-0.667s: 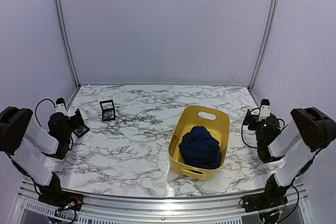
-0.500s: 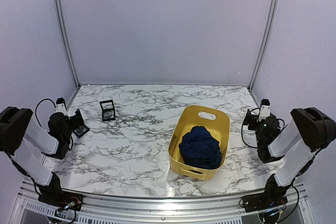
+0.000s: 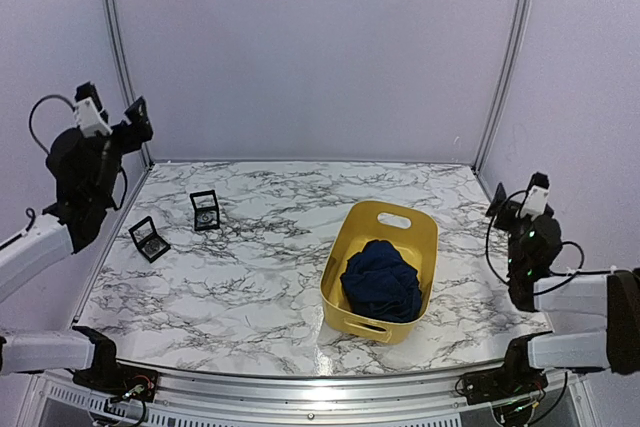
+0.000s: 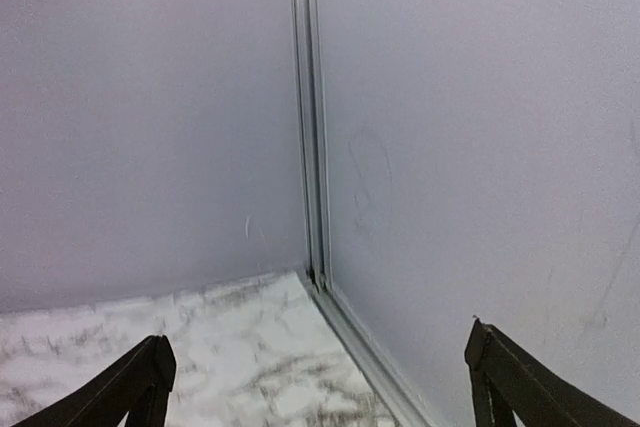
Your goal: Pin the brooch onto the clothing
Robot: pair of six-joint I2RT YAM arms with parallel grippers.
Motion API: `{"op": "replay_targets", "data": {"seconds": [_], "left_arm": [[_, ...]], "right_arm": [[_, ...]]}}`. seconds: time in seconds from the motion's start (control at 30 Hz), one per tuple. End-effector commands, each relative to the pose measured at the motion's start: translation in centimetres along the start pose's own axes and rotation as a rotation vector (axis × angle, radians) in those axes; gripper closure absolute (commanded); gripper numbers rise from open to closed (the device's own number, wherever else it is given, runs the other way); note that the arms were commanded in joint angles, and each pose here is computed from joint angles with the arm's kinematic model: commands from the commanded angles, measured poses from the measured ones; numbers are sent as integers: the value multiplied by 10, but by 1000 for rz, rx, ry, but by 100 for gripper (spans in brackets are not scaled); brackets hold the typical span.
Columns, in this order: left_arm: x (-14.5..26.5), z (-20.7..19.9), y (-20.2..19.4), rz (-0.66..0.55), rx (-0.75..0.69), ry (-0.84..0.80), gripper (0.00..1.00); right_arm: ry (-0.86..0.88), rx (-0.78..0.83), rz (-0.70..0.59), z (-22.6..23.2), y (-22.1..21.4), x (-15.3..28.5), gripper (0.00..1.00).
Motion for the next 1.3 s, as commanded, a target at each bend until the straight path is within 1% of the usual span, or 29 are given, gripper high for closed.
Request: {"op": "replay_targets", "data": {"seconds": [0.0, 0.07, 0.1, 0.13, 0.17, 0.2, 0.23, 0.27, 0.3, 0.33, 0.37, 0.43, 0.53, 0.6, 0.67, 0.73, 0.8, 0.83, 0.87, 0.93, 0.97, 1.0, 1.07, 1.13, 1.2, 1.27], "left_arm": [[-5, -93, 50, 116, -108, -493, 5], [0, -148, 60, 179, -188, -734, 8], [9, -178, 54, 257, -260, -862, 8], [20, -208, 48, 295, -331, -970, 9], [37, -236, 43, 321, -420, -1073, 9], [56, -263, 33, 319, -543, -1183, 9], [80, -286, 23, 312, -643, -1286, 7], [105, -306, 11, 311, -740, -1373, 4], [128, -321, -1, 309, -826, -1451, 2], [154, -334, -12, 310, -900, -1532, 1], [167, -343, -23, 323, -955, -1577, 1], [183, -356, -45, 370, -1011, -1628, 1], [187, -374, -72, 433, -1042, -1626, 1], [185, -390, -92, 464, -1082, -1582, 1], [182, -406, -116, 504, -1120, -1519, 1], [179, -418, -129, 530, -1130, -1459, 1], [179, -423, -133, 536, -1101, -1449, 3], [180, -424, -134, 534, -1088, -1451, 9], [180, -423, -132, 526, -1074, -1447, 21], [176, -421, -119, 496, -1028, -1435, 57], [173, -419, -107, 472, -993, -1431, 82], [169, -417, -94, 449, -948, -1427, 100], [154, -407, -53, 401, -834, -1393, 100], [129, -382, 9, 325, -687, -1288, 100], [104, -338, 78, 215, -547, -1146, 100], [94, -282, 140, 86, -452, -996, 100]], "right_arm": [[36, -35, 40, 33, 81, -33, 1], [113, -16, 139, 53, 105, -45, 2], [159, -13, 204, 61, 111, -49, 2], [211, -22, 262, 71, 117, -53, 2], [254, -28, 317, 80, 122, -56, 2], [305, -31, 377, 90, 123, -57, 2], [340, -18, 466, 102, 117, -55, 2], [365, 3, 508, 113, 115, -53, 2], [380, 29, 546, 125, 113, -51, 2], [394, 52, 578, 136, 113, -49, 2], [400, 66, 619, 144, 110, -48, 2], [433, 79, 690, 160, 106, -45, 2], [472, 114, 763, 182, 98, -37, 2], [465, 152, 797, 192, 89, -32, 3], [467, 172, 851, 200, 78, -29, 6], [484, 172, 902, 206, 72, -24, 9], [491, 157, 917, 209, 72, -21, 10], [503, 144, 923, 209, 73, -19, 11], [512, 131, 930, 210, 73, -17, 11], [513, 122, 938, 208, 74, -15, 12], [509, 122, 943, 208, 74, -14, 13], [504, 123, 945, 207, 74, -15, 15], [486, 132, 945, 206, 76, -16, 23], [442, 147, 927, 203, 79, -19, 33], [459, 137, 920, 206, 84, -19, 45], [546, 120, 939, 214, 82, -14, 60]]}}
Point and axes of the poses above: each gripper's point midway between its finger pads, its own x axis back along the fingers, its own z axis along the line the jaws close on, y = z × x, the point moved 9 cm from there along x, back along the fingers, and after that the axes turned 15 degrees about -x, right-handed, at the moved point
